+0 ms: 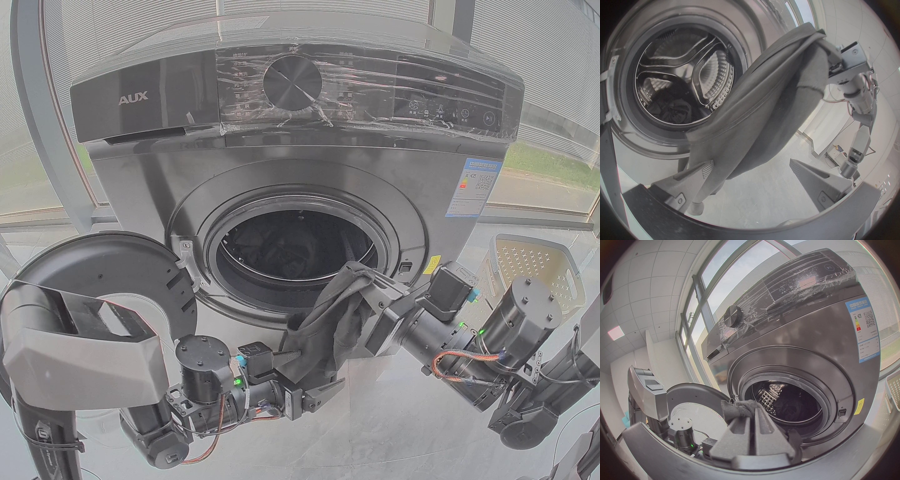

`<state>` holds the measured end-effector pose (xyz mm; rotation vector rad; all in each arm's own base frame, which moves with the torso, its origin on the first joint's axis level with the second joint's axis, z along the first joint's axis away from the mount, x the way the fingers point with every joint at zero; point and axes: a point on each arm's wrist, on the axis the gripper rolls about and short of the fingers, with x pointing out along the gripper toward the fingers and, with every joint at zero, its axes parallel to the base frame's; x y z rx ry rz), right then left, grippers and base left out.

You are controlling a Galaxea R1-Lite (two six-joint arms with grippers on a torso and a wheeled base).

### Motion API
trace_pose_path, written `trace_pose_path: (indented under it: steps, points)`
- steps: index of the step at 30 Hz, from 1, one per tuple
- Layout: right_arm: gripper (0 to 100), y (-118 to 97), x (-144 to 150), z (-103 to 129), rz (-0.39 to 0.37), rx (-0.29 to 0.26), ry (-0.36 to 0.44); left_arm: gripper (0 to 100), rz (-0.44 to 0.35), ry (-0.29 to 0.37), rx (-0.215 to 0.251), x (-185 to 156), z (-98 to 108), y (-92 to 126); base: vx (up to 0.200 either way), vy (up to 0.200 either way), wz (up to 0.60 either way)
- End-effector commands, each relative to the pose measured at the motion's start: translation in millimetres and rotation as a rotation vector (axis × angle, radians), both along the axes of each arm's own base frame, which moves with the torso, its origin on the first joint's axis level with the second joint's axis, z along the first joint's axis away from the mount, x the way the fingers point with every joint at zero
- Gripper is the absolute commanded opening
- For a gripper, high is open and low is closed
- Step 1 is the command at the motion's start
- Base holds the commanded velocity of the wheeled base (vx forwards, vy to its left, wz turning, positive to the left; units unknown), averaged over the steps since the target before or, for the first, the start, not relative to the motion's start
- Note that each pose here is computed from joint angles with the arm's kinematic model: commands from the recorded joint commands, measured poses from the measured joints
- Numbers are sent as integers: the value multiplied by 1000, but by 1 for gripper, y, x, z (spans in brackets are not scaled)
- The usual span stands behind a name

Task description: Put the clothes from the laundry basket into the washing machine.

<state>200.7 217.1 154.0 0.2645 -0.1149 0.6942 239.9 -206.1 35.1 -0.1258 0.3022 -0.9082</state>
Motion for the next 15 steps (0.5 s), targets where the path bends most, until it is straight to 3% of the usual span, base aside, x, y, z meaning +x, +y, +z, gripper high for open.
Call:
trace_pose_path:
  steps: [1,15]
  points:
    - [0,1,-2,2,5,5,-5,100,14,29,26,10,-20,-3,0,0,0]
    - [0,2,-6,1,18,3,-1,100,41,6,43,24,-33,-11,0,0,0]
